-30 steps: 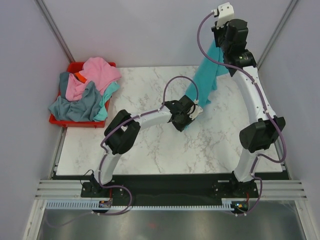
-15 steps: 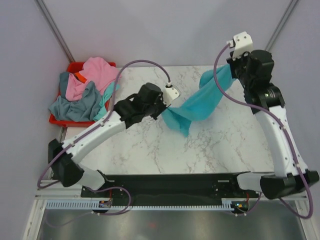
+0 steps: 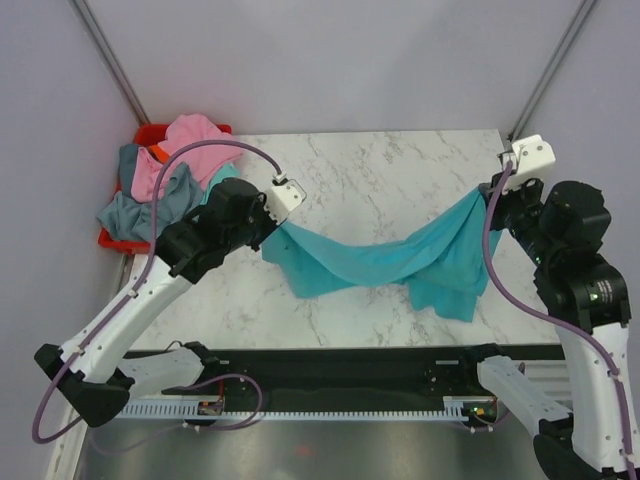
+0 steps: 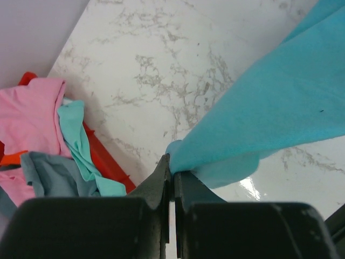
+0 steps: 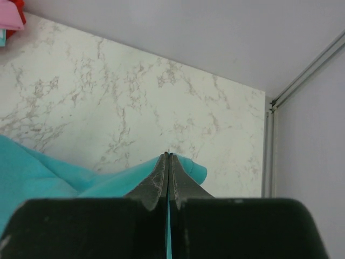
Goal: Fold and stack the t-shirts
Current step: Flatten the tshirt out
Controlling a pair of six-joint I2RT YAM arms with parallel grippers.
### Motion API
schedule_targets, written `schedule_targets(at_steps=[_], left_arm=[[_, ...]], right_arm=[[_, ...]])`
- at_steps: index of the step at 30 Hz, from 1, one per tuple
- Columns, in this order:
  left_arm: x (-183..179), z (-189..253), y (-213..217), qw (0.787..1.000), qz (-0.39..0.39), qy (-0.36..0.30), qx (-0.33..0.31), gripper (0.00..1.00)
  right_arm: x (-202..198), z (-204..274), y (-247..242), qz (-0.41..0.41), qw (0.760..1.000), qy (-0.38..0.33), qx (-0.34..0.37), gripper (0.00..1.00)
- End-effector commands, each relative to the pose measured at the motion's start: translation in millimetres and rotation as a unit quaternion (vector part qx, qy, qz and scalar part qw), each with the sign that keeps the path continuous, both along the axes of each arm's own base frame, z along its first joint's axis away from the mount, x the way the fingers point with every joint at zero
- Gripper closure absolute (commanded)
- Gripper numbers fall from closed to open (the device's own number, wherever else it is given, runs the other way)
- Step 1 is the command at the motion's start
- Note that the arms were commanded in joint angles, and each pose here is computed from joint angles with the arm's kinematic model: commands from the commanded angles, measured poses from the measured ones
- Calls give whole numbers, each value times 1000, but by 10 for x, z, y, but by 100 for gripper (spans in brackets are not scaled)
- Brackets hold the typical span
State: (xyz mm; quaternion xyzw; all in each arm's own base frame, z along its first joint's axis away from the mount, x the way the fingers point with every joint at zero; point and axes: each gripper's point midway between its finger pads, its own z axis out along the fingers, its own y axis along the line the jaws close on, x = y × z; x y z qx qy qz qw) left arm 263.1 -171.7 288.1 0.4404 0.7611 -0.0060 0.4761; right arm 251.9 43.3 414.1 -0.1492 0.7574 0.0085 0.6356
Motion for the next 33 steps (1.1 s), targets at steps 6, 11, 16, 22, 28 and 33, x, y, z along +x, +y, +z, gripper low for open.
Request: schedule_targets(at_steps=[6,11,16,22,28,33], left_arm=[[639,-925,171,994,73,49,68,98],[1238,-1529,219,985,126,88,78,98],[2088,-1910,421,968,219,112,57,98],[2787,-1851,605,957,281,71,23,70],[2612,-1622,550,958,273,84,-22,21],[2107,-1492,490,955,256,136,-68,23]], right_arm=[[577,-1370,110,-12,990,140,-1,100],[1141,-2036,167,-26,981,189,15,100],[1904,-2483,-105,-77,968,233,48,100],[2793,-2378,-267,-92,974,203,32,100],[3014,-2374,-375,-111,975,195,-6,29],[2712,-2105,-329,-99,978,183,6,21]])
